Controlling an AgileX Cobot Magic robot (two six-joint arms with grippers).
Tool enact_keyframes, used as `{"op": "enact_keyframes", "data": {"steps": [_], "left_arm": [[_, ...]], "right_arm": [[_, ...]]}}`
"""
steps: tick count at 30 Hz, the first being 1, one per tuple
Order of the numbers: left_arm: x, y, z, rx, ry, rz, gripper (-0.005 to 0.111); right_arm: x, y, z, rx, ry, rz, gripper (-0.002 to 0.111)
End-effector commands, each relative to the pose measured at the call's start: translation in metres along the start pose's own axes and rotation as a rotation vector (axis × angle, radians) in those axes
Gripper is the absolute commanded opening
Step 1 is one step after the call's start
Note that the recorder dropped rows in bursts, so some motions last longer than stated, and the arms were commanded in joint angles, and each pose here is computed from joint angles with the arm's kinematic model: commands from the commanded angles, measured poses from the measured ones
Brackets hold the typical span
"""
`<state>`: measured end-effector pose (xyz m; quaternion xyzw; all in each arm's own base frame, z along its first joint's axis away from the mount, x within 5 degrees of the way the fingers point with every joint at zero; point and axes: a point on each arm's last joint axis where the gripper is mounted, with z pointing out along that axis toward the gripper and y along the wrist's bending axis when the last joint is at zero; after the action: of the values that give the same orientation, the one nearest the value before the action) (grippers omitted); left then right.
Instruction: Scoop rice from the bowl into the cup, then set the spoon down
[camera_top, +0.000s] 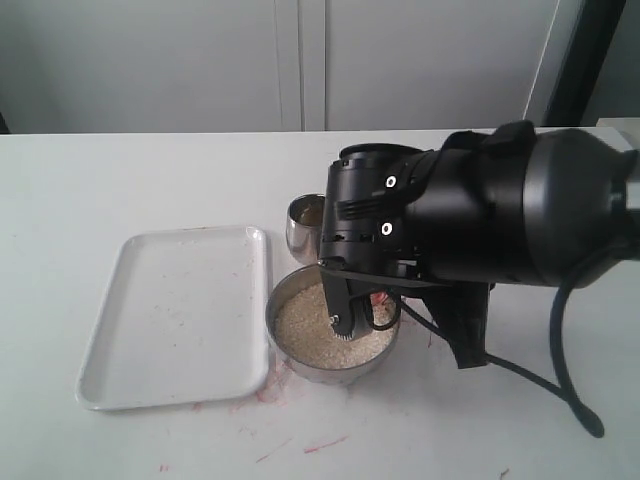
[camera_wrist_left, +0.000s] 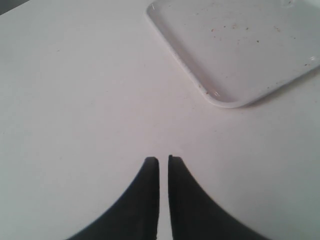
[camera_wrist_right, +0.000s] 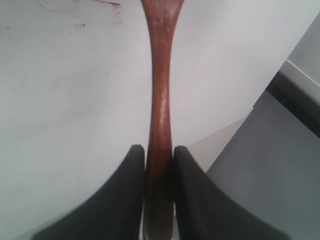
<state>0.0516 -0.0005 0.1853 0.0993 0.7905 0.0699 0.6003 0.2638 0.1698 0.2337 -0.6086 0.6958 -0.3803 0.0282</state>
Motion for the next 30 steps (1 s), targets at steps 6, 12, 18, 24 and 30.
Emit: {"op": "enact_keyframes", "data": {"steps": [6, 12, 18, 24, 30], "left_arm": [[0.007, -0.002, 0.001, 0.017, 0.054, -0.005, 0.014], [0.007, -0.002, 0.001, 0.017, 0.054, -0.005, 0.014], [0.007, -0.002, 0.001, 0.017, 0.054, -0.005, 0.014], [0.007, -0.002, 0.001, 0.017, 0.054, -0.005, 0.014], [0.007, -0.002, 0.001, 0.017, 0.054, -0.005, 0.014]], "right_arm": [[-0.007, 0.004, 0.012, -0.010, 0.038, -0.041, 0.000], [-0.010, 0.005, 0.014, -0.018, 0.043, -0.061, 0.000], [-0.014, 0.008, 0.019, -0.025, 0.057, -0.080, 0.000], [-0.016, 0.012, 0.019, -0.070, 0.045, -0.062, 0.000], [-0.016, 0.015, 0.019, -0.102, 0.036, -0.046, 0.000]]}}
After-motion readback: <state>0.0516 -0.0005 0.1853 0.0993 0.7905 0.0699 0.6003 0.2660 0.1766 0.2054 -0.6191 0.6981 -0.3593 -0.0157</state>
